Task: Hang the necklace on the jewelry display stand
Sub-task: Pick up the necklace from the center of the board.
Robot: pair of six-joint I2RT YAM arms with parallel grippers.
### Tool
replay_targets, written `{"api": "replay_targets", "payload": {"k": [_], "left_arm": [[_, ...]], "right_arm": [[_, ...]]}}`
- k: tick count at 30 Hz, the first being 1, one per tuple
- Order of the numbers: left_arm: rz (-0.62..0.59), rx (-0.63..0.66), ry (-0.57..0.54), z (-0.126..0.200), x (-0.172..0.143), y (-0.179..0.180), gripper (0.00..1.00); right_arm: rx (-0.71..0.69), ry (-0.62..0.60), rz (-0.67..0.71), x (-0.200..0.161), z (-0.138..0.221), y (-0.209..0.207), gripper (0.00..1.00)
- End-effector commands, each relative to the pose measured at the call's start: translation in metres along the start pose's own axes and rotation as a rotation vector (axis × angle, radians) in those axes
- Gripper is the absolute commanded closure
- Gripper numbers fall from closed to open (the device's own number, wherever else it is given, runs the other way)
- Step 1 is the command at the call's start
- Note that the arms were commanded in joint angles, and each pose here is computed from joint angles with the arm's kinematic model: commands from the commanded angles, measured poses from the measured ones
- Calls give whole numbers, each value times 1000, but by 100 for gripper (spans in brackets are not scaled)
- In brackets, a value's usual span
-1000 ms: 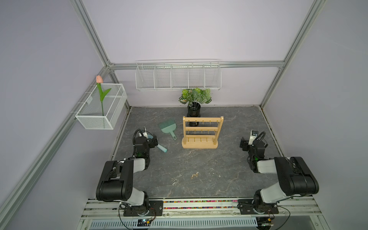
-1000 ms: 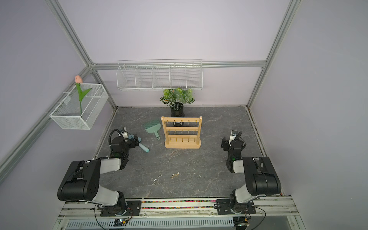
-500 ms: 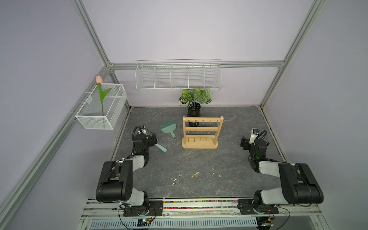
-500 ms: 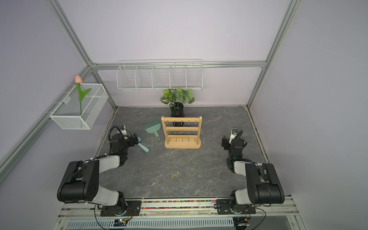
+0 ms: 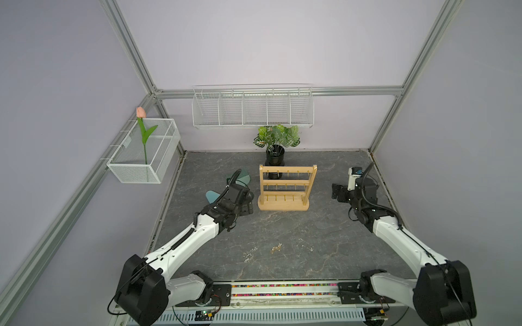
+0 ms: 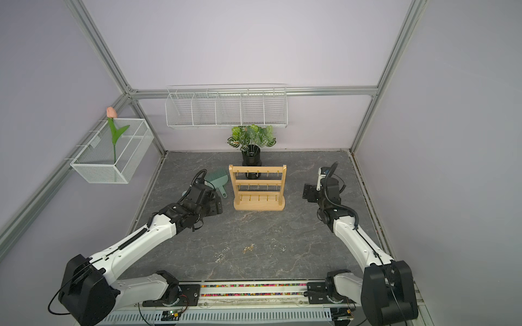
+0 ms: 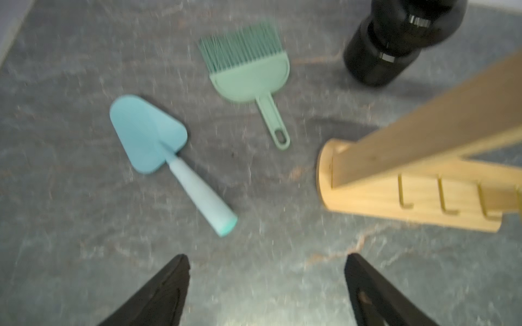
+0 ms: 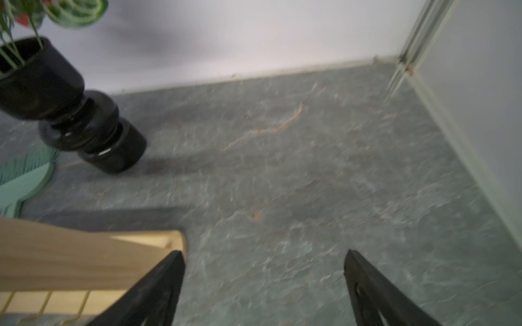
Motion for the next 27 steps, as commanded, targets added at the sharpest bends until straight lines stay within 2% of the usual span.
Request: {"api": "replay_targets", "payload": {"k": [1,7,13,20,27], "left_arm": [[26,8,186,7,-41,-3,14],[53,-59,329,-5,-79,-23,17],[73,-69,404,-9,-97,-20,19],[70,-54,454,-11,-113,-14,21],[67,-55,467,-14,-118,-13,27]], "right_arm": [[-53,295,-34,-42,5,-3,5],[-58,436,-38,-74,16,-1,4],[-71,475,-57,-90,20,-4,1],[-57,514,-35,-97,16,4,4],[-44,514,-12,-98,14,12,5]]}}
Point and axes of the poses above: each gripper's point midway between its finger pads, its own z axis back along the fingers, its own y axis along the line the jaws close on, x = y × z, the point moved 10 cm from there along z, back along the fingers, and after that the axes turned 10 degrees about -z, right-handed, at the moved point
